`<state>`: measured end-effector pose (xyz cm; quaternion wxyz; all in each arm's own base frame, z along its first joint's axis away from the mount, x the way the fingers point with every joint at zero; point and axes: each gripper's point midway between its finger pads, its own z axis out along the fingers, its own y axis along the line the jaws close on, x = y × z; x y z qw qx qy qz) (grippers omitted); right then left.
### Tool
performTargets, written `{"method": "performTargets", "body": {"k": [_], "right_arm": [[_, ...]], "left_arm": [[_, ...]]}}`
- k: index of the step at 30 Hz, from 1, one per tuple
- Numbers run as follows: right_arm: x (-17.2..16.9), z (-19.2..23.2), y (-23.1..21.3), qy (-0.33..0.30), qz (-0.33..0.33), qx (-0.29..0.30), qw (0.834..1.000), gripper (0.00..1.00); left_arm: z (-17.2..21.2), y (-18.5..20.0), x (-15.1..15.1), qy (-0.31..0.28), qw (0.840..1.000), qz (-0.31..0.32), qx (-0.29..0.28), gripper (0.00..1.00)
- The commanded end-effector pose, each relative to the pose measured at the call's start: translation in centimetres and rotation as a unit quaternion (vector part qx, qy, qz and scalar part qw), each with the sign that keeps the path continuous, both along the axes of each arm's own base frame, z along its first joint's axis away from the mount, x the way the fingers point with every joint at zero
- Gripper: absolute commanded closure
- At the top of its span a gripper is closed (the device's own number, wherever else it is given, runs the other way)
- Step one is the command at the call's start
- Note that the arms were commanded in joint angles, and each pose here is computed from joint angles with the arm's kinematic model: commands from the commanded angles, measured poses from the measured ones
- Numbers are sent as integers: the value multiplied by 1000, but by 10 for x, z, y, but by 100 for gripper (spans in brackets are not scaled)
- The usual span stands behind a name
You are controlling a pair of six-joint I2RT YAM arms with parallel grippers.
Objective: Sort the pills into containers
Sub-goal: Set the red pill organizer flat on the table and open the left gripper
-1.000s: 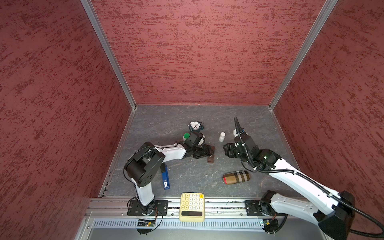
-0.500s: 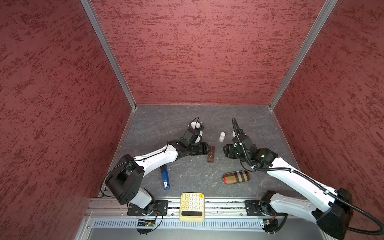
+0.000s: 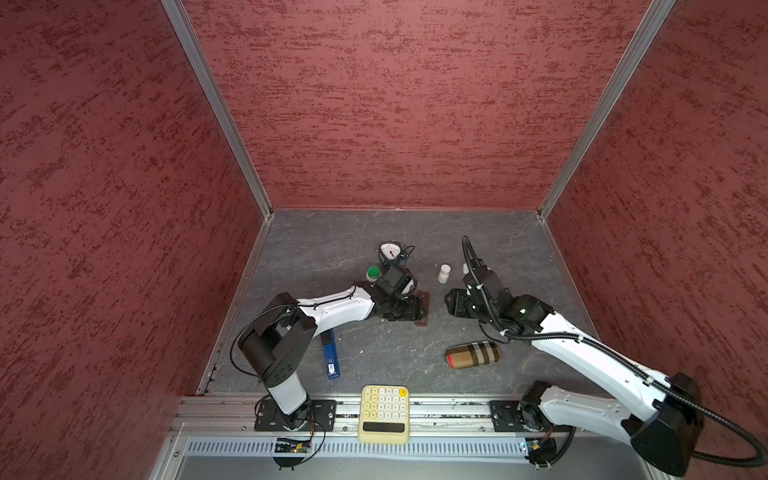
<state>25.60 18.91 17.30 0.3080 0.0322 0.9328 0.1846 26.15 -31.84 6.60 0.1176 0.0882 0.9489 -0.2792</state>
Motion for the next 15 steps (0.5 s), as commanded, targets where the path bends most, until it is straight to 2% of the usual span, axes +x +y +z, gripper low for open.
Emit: {"method": "performTargets", "body": {"k": [1,15], "right_arm": [[2,9,1,-4,-4,10,1000,42],[1,2,0,2,-6,12,1000,42]], "left_arm": [[-3,4,4,-3,1000,0,19,40],[-7,28,10,0,999,32,37,49]]}}
